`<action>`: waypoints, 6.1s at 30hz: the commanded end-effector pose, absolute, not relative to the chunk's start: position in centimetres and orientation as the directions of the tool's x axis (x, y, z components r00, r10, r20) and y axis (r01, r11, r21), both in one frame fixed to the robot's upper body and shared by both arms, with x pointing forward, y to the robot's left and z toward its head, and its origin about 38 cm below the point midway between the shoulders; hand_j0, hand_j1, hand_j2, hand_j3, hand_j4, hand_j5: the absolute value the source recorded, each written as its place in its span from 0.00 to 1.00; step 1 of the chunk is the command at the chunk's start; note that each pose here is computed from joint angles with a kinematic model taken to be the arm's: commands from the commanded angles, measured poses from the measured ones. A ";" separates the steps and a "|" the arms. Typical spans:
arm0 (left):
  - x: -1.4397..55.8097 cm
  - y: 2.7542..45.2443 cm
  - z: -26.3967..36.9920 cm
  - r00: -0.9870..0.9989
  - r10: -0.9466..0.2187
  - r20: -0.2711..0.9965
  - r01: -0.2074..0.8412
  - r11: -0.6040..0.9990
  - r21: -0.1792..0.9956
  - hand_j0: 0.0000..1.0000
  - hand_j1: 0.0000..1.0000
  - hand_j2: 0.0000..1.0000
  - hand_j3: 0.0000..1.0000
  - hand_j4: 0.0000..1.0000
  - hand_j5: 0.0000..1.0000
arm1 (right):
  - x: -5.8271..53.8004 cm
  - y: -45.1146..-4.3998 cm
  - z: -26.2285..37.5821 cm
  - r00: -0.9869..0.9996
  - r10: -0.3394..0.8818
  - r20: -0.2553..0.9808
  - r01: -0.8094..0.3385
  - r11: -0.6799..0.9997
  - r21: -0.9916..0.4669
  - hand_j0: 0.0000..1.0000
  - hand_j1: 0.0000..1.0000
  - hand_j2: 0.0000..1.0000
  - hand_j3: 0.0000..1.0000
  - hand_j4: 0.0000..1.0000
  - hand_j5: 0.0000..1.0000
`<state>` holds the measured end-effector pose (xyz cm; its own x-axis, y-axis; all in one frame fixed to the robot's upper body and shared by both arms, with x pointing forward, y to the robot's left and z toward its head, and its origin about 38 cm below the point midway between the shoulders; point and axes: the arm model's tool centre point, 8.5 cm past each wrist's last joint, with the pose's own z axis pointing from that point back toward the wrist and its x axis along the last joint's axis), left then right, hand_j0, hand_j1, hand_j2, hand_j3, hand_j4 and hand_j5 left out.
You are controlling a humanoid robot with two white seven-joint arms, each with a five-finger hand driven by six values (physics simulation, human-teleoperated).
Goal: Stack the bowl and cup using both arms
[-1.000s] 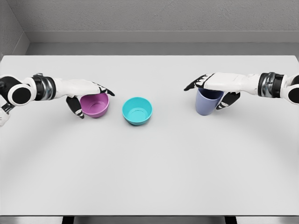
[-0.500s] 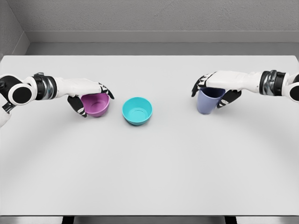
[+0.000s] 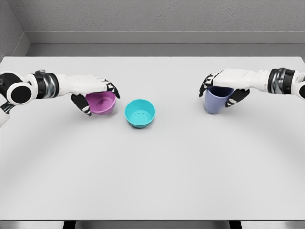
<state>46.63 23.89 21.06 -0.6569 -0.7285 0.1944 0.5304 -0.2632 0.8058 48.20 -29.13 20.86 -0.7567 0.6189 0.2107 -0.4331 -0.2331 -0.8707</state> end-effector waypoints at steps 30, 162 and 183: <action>44.9 20.2 24.6 -0.758 -0.634 0.153 0.416 -0.290 0.862 0.74 0.74 0.74 0.74 0.74 0.74 | 48.4 -30.6 25.3 -0.768 0.627 0.132 -0.359 -0.250 -0.899 0.68 0.68 0.68 0.68 0.68 0.68; 39.1 40.2 16.9 -0.410 -0.759 0.506 0.189 0.472 0.861 1.00 1.00 1.00 1.00 1.00 1.00 | 43.7 -13.9 30.6 -0.977 0.207 0.051 -0.099 -0.225 -0.969 0.66 0.66 0.66 0.66 0.66 0.66; 39.1 40.4 16.8 -0.403 -0.761 0.508 0.189 0.474 0.860 1.00 1.00 1.00 1.00 1.00 1.00 | 43.3 -11.5 29.4 -0.984 0.170 0.050 -0.089 -0.230 -0.969 0.66 0.66 0.66 0.66 0.66 0.66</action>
